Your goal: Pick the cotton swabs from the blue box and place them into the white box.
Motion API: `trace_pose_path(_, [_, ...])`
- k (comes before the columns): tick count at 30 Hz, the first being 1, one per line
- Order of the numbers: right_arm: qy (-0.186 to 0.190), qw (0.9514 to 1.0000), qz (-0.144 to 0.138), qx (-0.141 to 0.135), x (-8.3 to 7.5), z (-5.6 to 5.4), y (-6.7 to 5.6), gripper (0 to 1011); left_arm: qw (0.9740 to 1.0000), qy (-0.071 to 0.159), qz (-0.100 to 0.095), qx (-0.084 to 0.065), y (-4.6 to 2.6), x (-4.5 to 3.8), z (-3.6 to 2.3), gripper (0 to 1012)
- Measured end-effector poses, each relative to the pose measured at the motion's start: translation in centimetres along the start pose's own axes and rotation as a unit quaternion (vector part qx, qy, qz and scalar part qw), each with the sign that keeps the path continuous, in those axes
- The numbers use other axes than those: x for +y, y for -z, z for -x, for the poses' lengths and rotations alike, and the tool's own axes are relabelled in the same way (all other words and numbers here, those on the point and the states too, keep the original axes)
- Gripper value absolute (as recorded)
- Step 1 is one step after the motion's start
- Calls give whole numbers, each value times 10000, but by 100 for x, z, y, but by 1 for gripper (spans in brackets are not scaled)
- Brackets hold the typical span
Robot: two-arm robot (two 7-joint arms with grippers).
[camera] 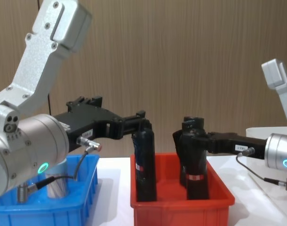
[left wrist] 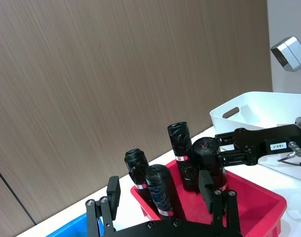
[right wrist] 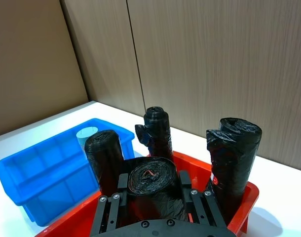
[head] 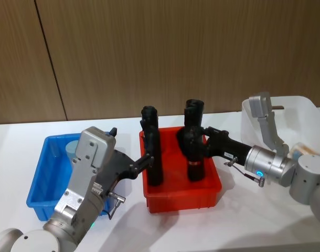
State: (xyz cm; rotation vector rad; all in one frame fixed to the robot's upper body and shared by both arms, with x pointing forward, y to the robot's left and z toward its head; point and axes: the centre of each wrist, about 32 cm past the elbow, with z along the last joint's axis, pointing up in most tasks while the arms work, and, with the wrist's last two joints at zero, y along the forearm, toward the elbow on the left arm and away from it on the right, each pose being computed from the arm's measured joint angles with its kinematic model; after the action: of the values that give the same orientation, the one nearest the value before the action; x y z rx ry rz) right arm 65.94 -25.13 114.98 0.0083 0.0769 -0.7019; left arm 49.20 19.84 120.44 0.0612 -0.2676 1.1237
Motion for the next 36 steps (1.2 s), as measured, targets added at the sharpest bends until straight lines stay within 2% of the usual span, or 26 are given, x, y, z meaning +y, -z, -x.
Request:
trace_pose_path(9, [128, 9999, -47, -103, 22, -4, -23, 558, 10000, 0, 0, 0, 0, 0, 0, 1004])
trace_pose_path(19, [482, 9980, -308, -272, -11, 9, -179, 550, 10000, 0, 0, 0, 0, 0, 0, 1004])
trace_pose_path(28, [1069, 9918, -576, -399, -147, 94, -435, 550, 10000, 0, 1, 0, 0, 0, 0, 1004])
trace_pose_path(36, [1660, 9818, -751, -532, -288, 229, -665, 550, 10000, 0, 0, 0, 0, 0, 0, 1004])
